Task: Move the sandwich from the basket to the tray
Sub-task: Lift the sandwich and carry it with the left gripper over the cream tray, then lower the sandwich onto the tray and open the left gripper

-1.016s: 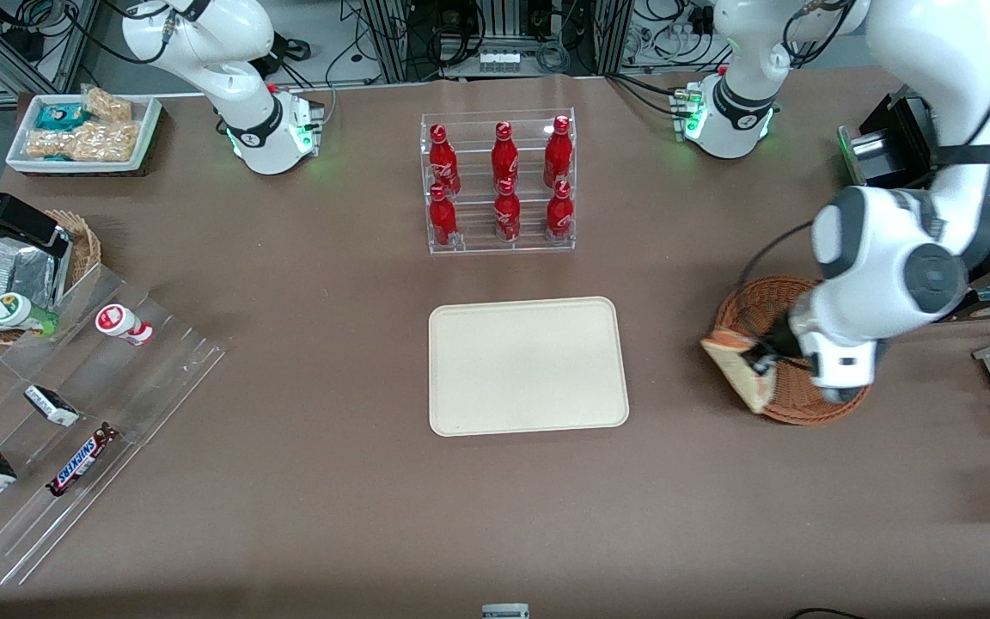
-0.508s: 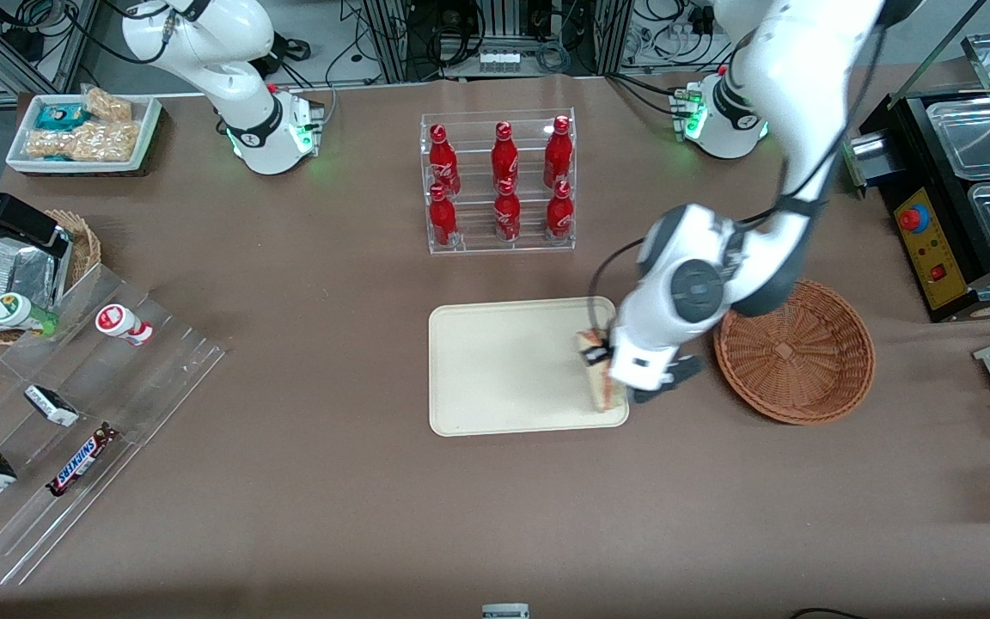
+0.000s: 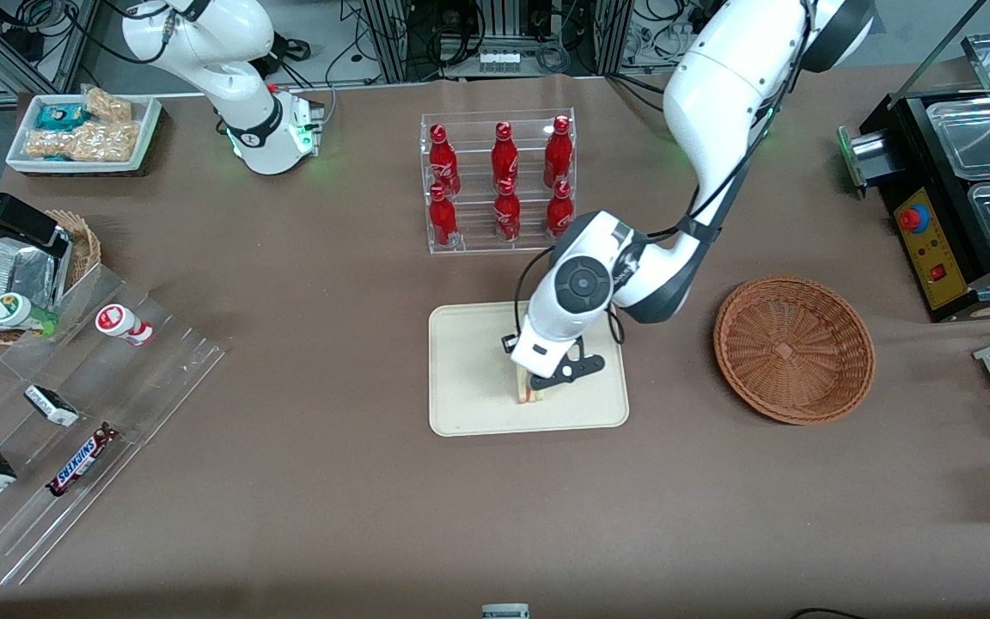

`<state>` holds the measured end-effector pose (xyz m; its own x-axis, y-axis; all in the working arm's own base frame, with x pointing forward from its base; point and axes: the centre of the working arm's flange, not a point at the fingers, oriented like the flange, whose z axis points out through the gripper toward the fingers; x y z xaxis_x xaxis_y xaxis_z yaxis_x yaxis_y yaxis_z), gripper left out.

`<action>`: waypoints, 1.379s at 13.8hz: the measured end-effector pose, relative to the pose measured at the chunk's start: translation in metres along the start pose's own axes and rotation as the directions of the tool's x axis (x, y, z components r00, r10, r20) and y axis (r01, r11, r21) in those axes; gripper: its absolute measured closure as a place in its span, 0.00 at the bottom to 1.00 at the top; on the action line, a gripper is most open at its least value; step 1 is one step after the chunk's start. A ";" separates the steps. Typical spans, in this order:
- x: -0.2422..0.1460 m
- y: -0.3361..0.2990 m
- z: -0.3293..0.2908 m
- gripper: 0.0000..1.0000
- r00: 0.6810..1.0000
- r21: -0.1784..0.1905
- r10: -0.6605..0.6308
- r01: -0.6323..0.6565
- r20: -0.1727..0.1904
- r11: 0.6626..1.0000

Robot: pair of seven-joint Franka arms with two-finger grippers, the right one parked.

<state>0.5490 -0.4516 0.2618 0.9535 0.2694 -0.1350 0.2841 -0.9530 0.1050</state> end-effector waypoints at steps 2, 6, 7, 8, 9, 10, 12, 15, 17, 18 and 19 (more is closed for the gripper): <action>-0.001 0.002 0.009 0.87 1.000 0.011 0.009 -0.009 0.001 1.000; -0.002 0.003 0.012 0.78 1.000 0.013 0.011 -0.012 0.003 1.000; -0.001 0.006 0.006 0.67 1.000 0.004 0.013 -0.013 -0.005 1.000; 0.001 0.010 -0.005 0.59 1.000 -0.010 0.016 -0.017 -0.019 1.000; 0.002 0.013 -0.021 0.48 0.999 -0.027 0.019 -0.020 -0.037 0.999; 0.002 0.015 -0.043 0.39 0.998 -0.036 0.022 -0.023 -0.053 0.999; -0.003 0.013 -0.087 0.19 0.997 -0.032 0.025 -0.027 -0.067 0.999; -0.002 -0.004 -0.142 0.00 0.994 0.005 0.018 -0.018 -0.112 1.000; 0.015 -0.028 -0.162 0.00 0.991 0.034 -0.017 0.022 -0.134 0.999; 0.025 -0.041 -0.165 0.00 0.990 0.049 -0.036 0.044 -0.138 0.998; 0.036 -0.056 -0.166 0.00 0.989 0.062 -0.049 0.058 -0.143 0.996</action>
<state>0.5841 -0.3653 0.4151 0.9431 0.3325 0.0023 0.3322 -0.9425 0.0358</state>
